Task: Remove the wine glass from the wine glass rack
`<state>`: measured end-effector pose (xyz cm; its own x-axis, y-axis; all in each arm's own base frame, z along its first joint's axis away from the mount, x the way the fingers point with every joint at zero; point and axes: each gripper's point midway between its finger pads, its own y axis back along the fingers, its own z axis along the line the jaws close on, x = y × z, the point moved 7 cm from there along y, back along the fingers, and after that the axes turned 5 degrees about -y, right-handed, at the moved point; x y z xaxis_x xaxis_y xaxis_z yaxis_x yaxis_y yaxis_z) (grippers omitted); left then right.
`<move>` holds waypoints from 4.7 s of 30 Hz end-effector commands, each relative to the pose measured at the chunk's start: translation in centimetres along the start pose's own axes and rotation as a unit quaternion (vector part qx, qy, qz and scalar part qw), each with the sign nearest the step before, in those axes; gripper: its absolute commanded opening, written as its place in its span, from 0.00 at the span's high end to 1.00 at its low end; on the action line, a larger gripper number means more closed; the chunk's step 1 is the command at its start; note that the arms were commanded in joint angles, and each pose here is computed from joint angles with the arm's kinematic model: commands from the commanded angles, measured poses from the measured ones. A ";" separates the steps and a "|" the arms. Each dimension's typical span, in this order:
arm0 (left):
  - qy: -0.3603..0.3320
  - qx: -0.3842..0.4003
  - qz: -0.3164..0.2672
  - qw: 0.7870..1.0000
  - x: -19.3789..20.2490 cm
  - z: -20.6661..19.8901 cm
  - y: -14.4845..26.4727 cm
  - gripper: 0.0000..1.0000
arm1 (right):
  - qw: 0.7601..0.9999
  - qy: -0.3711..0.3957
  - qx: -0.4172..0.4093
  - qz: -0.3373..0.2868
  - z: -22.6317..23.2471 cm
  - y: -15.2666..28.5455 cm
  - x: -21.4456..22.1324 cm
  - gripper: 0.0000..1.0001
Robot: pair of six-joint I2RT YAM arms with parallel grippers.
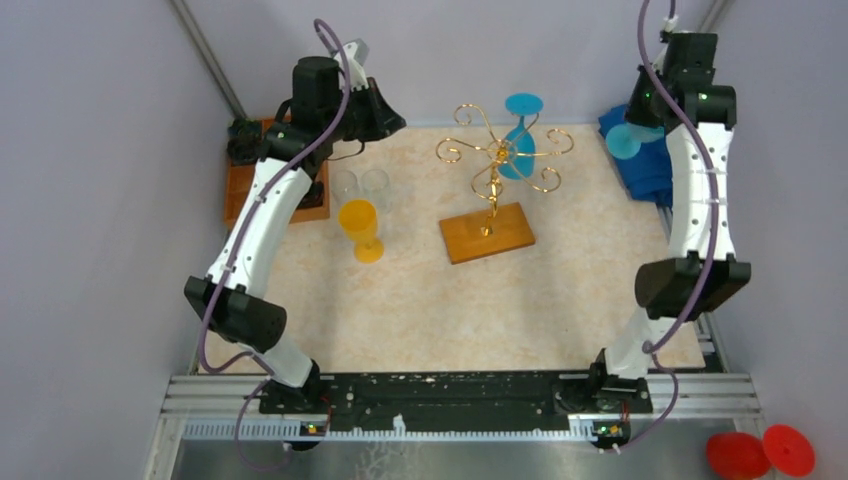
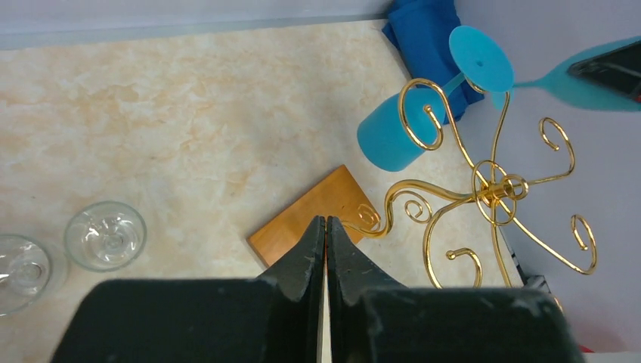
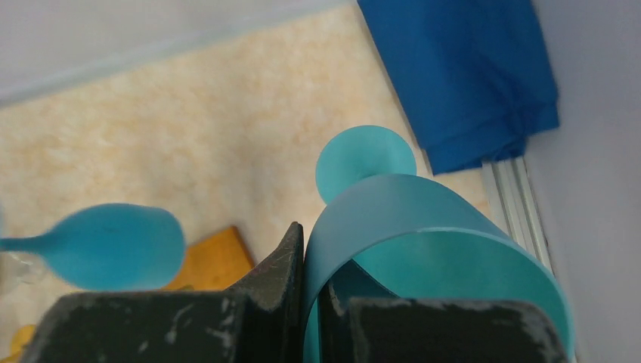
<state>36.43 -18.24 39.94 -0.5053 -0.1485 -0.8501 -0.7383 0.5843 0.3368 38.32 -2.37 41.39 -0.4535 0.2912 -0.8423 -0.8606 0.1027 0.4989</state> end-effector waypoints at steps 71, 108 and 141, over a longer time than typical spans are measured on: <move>-0.004 0.021 0.013 1.000 1.8 0.2 -0.6 0.96 | 0.938 -0.143 -0.315 0.003 9.2 -3.9 0.2 0.58; -0.006 0.025 0.022 0.999 2.6 0.4 -0.8 0.97 | 0.881 -0.239 -0.406 0.040 10.5 -6.2 0.5 0.64; -0.005 0.035 0.017 0.999 2.5 0.0 -0.1 0.98 | 0.845 -0.241 -0.465 0.111 11.4 -3.0 3.4 0.67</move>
<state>36.26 -18.69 36.65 -0.5494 -0.1110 -0.8282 -0.6876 0.6231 0.3727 43.47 8.52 37.68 -0.6743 0.6095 -0.4169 -0.7017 -0.7047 0.1046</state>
